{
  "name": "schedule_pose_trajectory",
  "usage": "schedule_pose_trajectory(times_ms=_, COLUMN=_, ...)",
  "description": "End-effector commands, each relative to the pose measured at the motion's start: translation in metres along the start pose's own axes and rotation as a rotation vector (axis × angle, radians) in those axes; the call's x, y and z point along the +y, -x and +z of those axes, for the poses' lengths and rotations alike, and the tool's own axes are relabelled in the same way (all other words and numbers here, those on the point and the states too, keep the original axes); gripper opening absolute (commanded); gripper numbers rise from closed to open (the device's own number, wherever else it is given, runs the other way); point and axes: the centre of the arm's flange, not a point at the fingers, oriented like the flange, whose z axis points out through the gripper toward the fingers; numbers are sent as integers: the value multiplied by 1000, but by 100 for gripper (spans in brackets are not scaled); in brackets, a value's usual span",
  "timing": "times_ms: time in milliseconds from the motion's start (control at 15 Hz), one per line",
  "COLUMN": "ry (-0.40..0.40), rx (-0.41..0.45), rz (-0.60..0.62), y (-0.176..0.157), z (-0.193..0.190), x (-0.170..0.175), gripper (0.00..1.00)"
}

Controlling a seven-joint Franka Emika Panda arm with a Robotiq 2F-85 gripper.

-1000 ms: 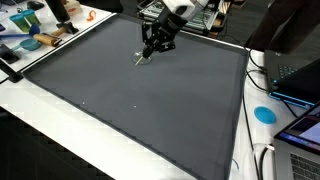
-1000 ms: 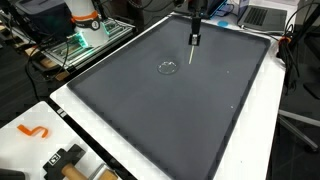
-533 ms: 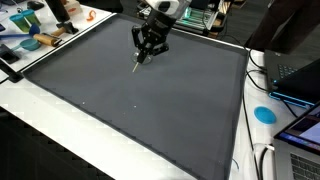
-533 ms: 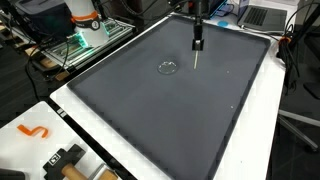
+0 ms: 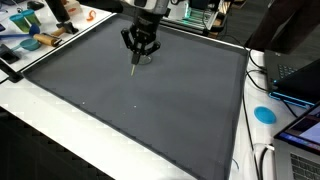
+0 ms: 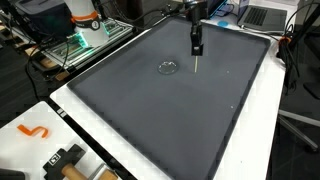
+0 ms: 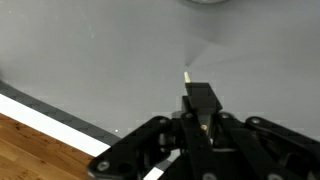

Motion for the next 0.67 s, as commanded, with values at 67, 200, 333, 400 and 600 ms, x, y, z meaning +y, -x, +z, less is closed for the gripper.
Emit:
schedule_pose_trajectory(times_ms=67, ry=-106, rx=21, rz=49, y=18, z=-6, x=30, gripper=3)
schedule_pose_trajectory(times_ms=200, ry=-155, rx=35, rz=72, y=22, z=-6, x=41, gripper=3)
schedule_pose_trajectory(times_ms=333, ry=-194, rx=46, rz=95, y=27, z=-6, x=51, gripper=3)
schedule_pose_trajectory(times_ms=400, ry=-219, rx=52, rz=107, y=31, z=-6, x=57, gripper=3)
schedule_pose_trajectory(times_ms=600, ry=-269, rx=63, rz=140, y=39, z=-7, x=67, gripper=3)
